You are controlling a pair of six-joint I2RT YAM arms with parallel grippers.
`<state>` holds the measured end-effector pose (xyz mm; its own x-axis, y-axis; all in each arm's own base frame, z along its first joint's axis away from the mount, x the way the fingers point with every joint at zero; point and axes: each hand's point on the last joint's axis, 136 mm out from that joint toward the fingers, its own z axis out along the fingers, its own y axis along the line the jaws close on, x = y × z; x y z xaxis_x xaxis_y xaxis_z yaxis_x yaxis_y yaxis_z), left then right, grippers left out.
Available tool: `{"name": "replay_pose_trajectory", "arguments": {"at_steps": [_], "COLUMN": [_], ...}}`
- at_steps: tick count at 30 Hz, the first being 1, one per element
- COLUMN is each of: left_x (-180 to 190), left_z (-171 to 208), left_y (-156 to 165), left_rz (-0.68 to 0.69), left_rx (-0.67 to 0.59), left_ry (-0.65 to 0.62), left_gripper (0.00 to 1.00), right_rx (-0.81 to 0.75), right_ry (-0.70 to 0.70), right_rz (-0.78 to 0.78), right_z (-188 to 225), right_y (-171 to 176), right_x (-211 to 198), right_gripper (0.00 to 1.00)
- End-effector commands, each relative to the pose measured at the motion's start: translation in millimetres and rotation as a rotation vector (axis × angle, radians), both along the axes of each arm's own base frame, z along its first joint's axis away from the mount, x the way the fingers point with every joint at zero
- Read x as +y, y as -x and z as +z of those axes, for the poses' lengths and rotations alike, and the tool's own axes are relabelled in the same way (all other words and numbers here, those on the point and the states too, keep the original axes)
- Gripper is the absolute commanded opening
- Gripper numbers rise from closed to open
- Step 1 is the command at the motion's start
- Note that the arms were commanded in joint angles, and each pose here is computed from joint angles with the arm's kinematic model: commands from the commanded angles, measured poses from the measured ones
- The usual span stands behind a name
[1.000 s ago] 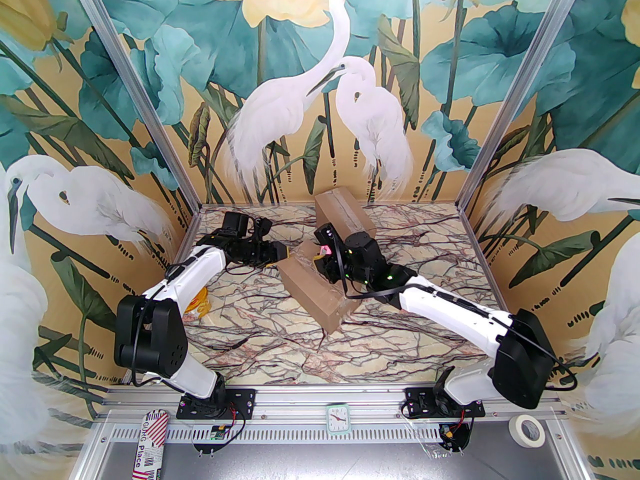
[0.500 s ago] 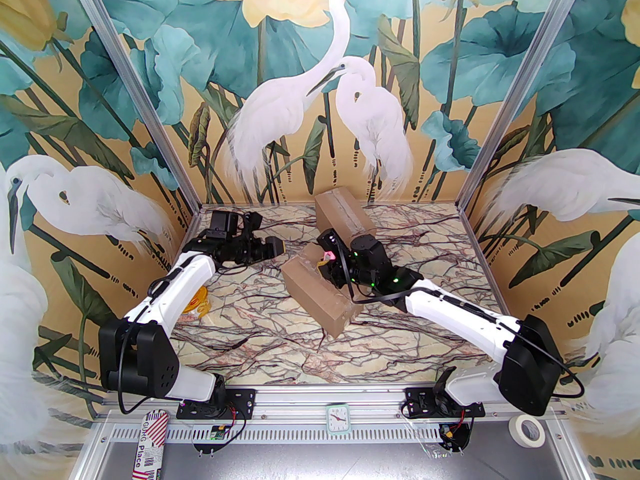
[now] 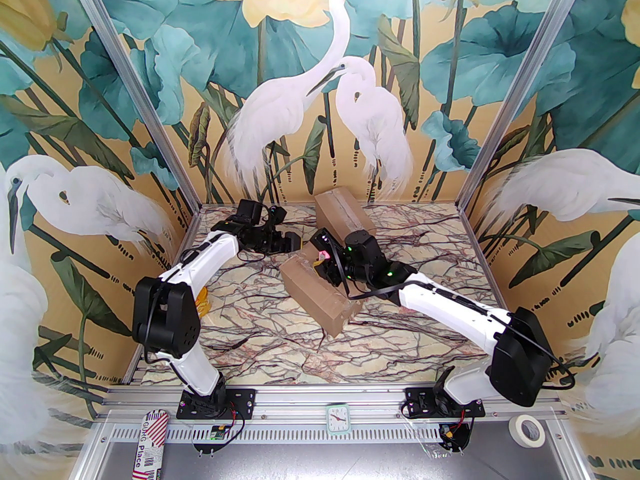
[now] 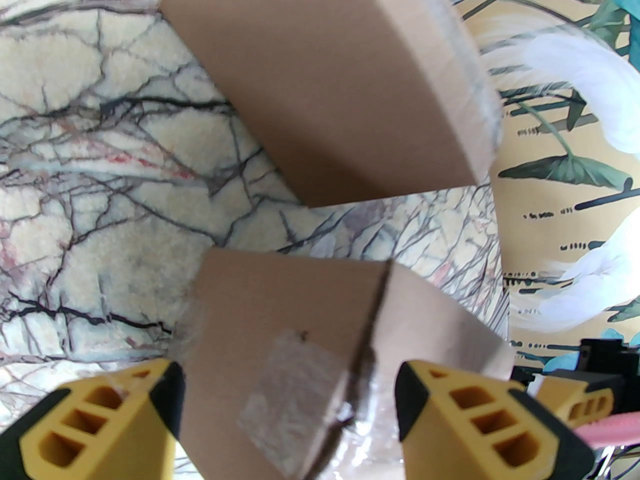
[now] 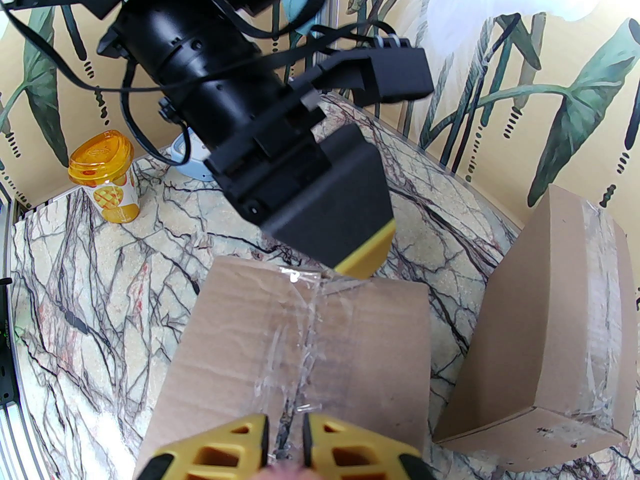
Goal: Unpack the express box
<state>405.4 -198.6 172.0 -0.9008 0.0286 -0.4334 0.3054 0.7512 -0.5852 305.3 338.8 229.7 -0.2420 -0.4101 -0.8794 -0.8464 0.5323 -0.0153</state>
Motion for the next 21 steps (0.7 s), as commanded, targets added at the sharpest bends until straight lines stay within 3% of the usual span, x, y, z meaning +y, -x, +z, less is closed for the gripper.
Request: {"name": "replay_pose_trajectory", "arguments": {"at_steps": [1, 7, 21], "left_x": [-8, -7, 14], "left_z": [0, -15, -56], "left_y": [0, -1, -9], "left_rz": [-0.042, -0.041, -0.023], "left_rx": [-0.003, 0.027, 0.06], "left_ry": [-0.008, -0.026, -0.196], "left_gripper": [0.73, 0.71, 0.6], "right_rx": [0.012, 0.018, 0.048], "right_ry": [0.016, 0.026, 0.006], "right_rz": [0.008, -0.009, -0.101], "right_z": [-4, -5, -2], "right_y": [-2, -3, 8], "right_x": [1, -2, -25], "right_gripper": [0.0, 0.0, 0.0]}}
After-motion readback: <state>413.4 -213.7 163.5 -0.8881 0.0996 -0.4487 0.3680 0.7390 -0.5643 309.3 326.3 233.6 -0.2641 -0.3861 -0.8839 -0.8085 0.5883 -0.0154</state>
